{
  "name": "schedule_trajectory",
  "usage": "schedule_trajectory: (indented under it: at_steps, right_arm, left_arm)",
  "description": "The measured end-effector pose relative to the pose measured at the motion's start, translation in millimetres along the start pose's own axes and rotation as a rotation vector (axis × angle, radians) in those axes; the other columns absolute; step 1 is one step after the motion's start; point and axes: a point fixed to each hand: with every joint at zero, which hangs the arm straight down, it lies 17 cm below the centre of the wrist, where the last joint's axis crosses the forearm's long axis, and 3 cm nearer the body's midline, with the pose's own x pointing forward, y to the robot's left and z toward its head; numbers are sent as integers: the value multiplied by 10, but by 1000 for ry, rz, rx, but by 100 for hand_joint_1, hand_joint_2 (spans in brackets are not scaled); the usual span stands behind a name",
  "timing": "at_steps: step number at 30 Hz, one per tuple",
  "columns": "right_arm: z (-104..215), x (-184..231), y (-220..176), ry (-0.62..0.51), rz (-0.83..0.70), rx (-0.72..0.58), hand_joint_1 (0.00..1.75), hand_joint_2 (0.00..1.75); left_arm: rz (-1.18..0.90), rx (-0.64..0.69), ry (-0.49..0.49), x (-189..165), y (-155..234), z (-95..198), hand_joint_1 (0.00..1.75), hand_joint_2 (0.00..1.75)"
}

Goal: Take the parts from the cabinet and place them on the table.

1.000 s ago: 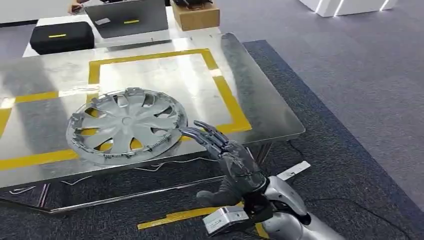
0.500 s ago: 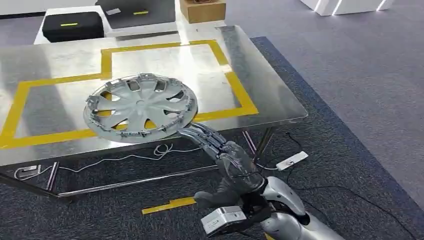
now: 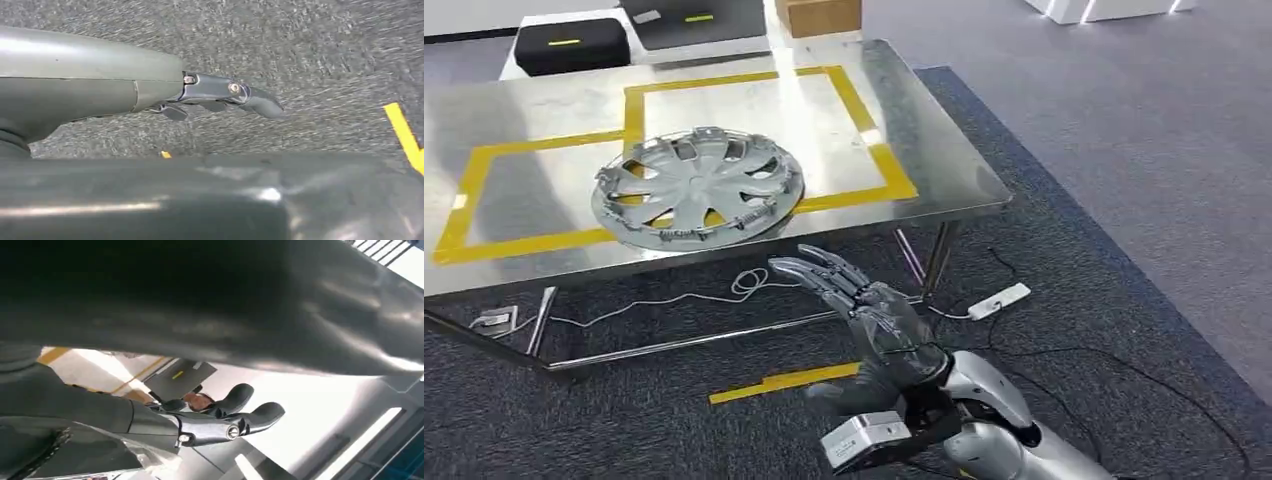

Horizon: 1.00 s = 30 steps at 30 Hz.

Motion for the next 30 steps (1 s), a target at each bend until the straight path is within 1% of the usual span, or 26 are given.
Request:
schedule_trajectory:
  at_steps: [12,18,30]
  right_arm:
    - [-4,-16,46,17,-7,21,0,0]
    - [-39,4,25,5,-2,17,0,0]
    - [4,-10,70,22,-21,28,0,0]
  left_arm:
    - [-16,-3,-5,-8,51,9,0,0]
    - [-15,-6,-5,-27,34,23,0,0]
    - [-24,-6,-9,-61,64,49,0,0]
